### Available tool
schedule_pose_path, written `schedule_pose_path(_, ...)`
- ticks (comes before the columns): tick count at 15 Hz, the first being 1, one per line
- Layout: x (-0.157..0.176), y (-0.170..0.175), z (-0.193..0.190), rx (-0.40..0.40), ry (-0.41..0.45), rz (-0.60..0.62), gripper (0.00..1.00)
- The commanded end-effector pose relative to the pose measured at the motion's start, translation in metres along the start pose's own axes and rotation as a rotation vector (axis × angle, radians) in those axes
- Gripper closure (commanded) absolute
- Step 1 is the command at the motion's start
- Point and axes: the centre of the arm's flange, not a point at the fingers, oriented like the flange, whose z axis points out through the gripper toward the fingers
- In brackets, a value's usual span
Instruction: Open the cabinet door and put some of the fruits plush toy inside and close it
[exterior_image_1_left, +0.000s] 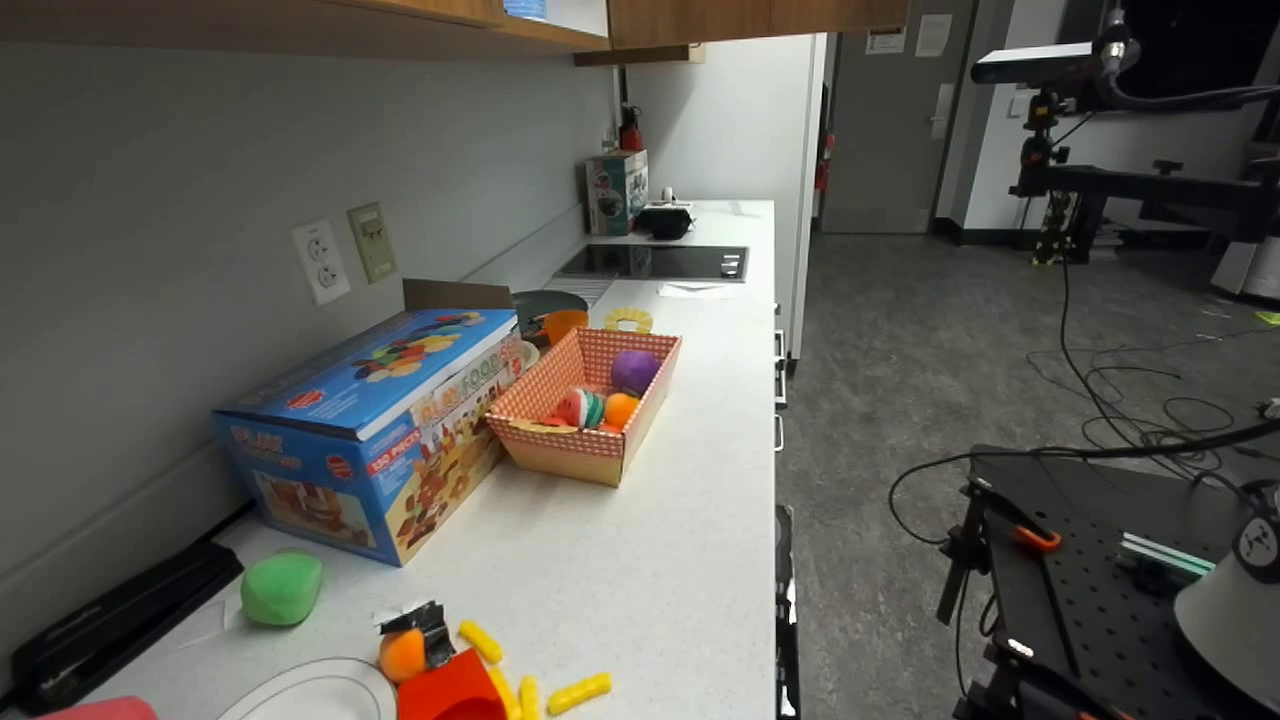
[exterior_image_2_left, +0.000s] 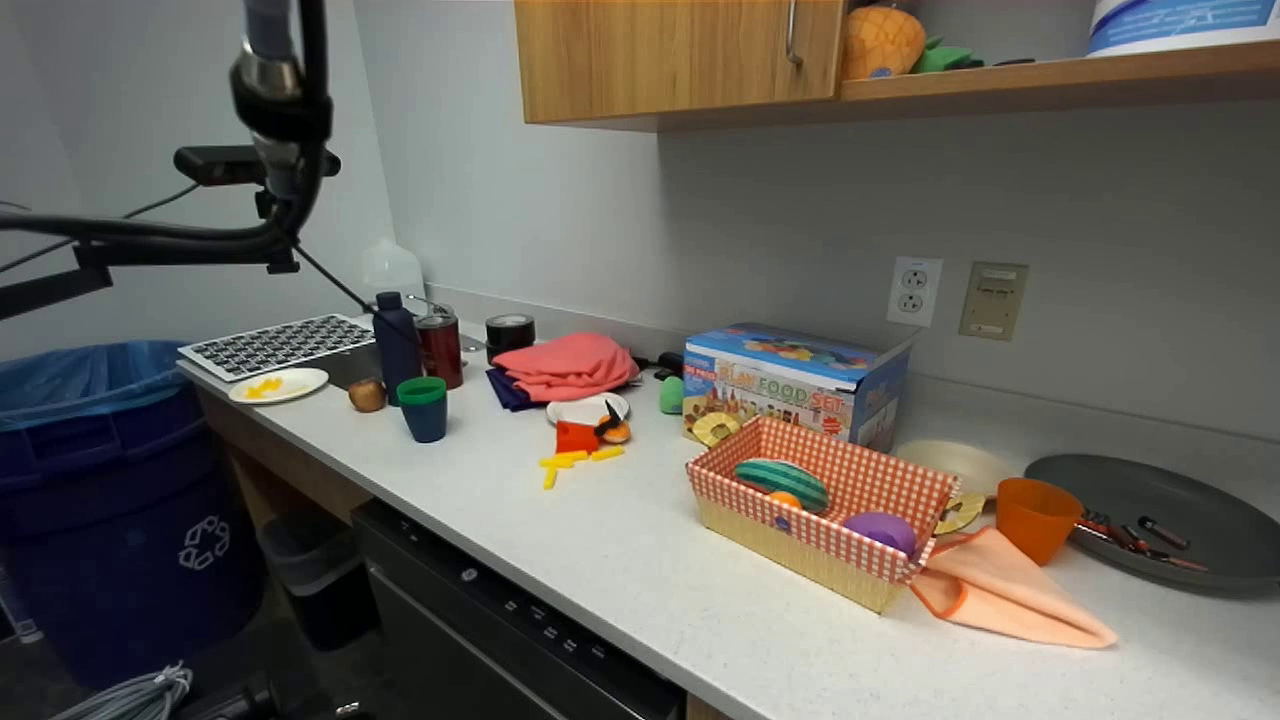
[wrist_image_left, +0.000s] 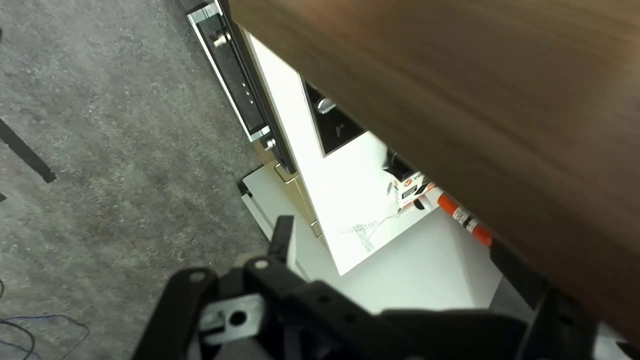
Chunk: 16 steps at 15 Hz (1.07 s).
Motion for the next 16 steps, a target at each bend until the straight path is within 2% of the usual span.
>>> schedule_pose_path(1, -0.024, -0.013, -0.021, 0.056, -0.070, -0.108, 0.00)
schedule_pose_path(10, -0.078, -0.040, -0.060, 0.191, -0.100, -0.294, 0.00)
schedule_pose_path(16, -0.112, -0.047, -0.094, 0.297, -0.168, -0.408, 0.00)
